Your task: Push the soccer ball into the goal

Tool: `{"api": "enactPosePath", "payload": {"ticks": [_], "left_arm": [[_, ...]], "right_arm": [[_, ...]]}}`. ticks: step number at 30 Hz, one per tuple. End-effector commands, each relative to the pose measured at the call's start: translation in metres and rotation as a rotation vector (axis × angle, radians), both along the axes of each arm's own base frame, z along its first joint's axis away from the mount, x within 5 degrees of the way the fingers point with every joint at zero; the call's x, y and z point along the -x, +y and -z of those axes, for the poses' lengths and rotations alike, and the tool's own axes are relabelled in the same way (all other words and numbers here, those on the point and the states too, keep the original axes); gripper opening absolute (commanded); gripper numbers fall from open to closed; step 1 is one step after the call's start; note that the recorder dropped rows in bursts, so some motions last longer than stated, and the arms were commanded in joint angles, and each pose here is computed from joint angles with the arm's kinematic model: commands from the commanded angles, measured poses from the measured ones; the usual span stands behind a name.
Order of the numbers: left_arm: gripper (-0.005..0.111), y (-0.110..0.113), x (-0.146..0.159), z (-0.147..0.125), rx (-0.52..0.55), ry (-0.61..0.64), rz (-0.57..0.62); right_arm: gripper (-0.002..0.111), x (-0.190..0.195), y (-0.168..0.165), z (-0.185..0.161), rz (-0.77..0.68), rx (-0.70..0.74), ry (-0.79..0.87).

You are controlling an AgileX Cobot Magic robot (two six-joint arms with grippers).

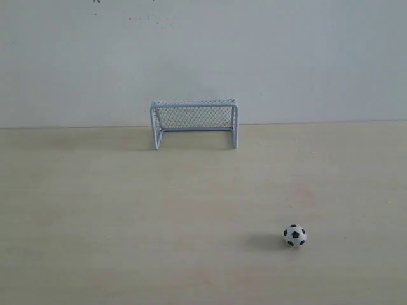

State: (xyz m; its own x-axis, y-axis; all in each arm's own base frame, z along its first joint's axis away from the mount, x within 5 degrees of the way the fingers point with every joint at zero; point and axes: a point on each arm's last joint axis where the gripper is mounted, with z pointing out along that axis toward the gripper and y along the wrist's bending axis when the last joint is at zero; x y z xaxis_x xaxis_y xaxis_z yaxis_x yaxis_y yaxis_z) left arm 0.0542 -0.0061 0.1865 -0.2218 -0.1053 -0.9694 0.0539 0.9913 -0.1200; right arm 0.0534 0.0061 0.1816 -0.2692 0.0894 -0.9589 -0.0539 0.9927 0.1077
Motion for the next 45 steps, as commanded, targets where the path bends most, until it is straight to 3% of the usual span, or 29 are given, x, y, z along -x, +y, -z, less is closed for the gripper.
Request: {"api": "enactPosePath", "payload": {"ticks": [1, 15, 19, 24, 27, 31, 36, 45], "left_arm": [[0.004, 0.000, 0.000, 0.001, 0.018, -0.001, -0.003], [0.004, 0.000, 0.000, 0.001, 0.018, -0.001, -0.003], [0.004, 0.000, 0.000, 0.001, 0.018, -0.001, -0.003], [0.004, 0.000, 0.000, 0.001, 0.018, -0.001, -0.003], [0.004, 0.000, 0.000, 0.001, 0.018, -0.001, -0.003], [0.004, 0.000, 0.000, 0.001, 0.018, -0.001, -0.003], [0.004, 0.000, 0.000, 0.001, 0.018, -0.001, -0.003], [0.004, 0.000, 0.000, 0.001, 0.018, -0.001, -0.003]], "right_arm": [[0.000, 0.000, -0.001, -0.001, 0.006, 0.008, -0.013], [0.000, -0.001, -0.001, -0.003, 0.009, 0.008, -0.042], [0.000, -0.003, -0.002, -0.016, 0.028, 0.000, -0.183], [0.000, 0.002, -0.007, -0.055, 0.083, -0.018, -0.615], [0.000, 0.007, -0.010, -0.069, 0.111, -0.046, -0.726], [0.000, 0.012, -0.009, -0.110, 0.105, 0.114, -0.677], [0.000, -0.006, -0.005, -0.150, 0.059, 0.177, -0.550], [0.000, -0.081, 0.008, -0.179, -0.141, 0.256, 0.045]]}}
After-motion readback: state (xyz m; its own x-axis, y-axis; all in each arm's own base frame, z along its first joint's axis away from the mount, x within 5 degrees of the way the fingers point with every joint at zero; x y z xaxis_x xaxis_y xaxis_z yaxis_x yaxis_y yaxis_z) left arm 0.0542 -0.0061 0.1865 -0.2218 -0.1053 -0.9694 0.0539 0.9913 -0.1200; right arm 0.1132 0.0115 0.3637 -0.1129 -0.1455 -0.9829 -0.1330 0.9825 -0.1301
